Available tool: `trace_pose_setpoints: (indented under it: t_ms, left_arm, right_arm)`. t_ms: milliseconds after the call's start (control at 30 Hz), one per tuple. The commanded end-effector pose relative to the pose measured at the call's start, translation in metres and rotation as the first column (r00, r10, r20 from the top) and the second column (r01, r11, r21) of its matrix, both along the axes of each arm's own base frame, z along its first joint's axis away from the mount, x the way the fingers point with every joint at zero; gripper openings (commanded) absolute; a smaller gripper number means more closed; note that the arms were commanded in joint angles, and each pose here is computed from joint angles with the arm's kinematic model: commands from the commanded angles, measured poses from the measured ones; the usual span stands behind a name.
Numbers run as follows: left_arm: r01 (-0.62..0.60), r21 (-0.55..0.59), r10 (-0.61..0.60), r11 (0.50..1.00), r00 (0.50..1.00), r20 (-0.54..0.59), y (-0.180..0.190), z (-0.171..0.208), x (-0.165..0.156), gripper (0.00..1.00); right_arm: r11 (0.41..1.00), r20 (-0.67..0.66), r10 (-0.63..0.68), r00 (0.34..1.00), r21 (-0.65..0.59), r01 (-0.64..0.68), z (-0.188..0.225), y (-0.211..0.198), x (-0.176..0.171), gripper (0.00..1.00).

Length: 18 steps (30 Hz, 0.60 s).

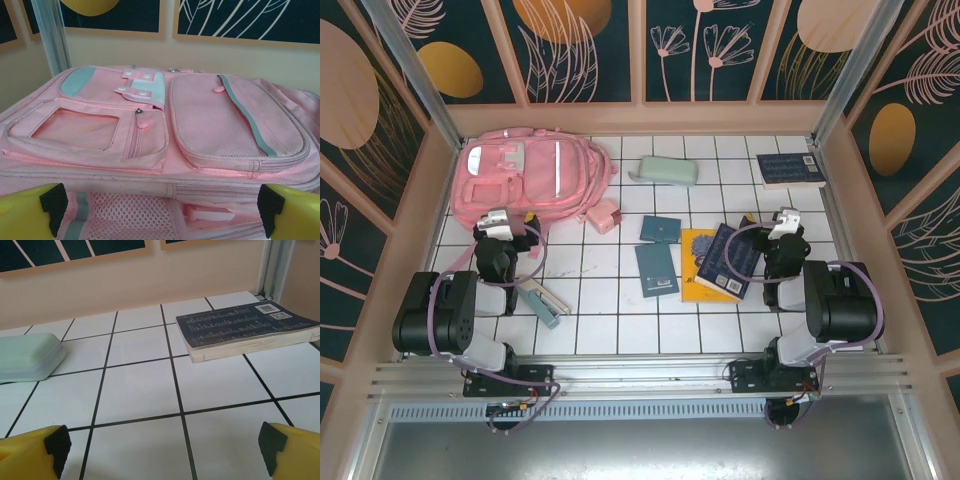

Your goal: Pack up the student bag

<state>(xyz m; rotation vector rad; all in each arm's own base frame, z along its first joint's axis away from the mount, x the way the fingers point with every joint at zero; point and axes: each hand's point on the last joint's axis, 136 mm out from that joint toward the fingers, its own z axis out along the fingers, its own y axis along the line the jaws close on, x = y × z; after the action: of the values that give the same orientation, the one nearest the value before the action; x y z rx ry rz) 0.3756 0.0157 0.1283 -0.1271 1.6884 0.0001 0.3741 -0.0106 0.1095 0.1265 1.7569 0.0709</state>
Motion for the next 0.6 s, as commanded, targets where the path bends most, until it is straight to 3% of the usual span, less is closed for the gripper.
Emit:
trace_pose_setpoints:
  t_ms: [0, 567]
  left_arm:
    - [0.001, 0.010, -0.002, 1.000, 1.000, 0.022, -0.0007, 0.0069, 0.0024, 0.99]
    - [0.001, 0.009, -0.001, 1.000, 1.000, 0.020, -0.0006, 0.0063, 0.0026, 0.99]
  right_arm:
    - [1.000, 0.035, 0.020, 0.999, -0.016, -0.019, 0.0112, 0.0035, 0.0060, 0.99]
    - [1.000, 0.033, 0.018, 0.999, -0.018, -0.017, 0.0107, 0.0030, 0.0063, 0.99]
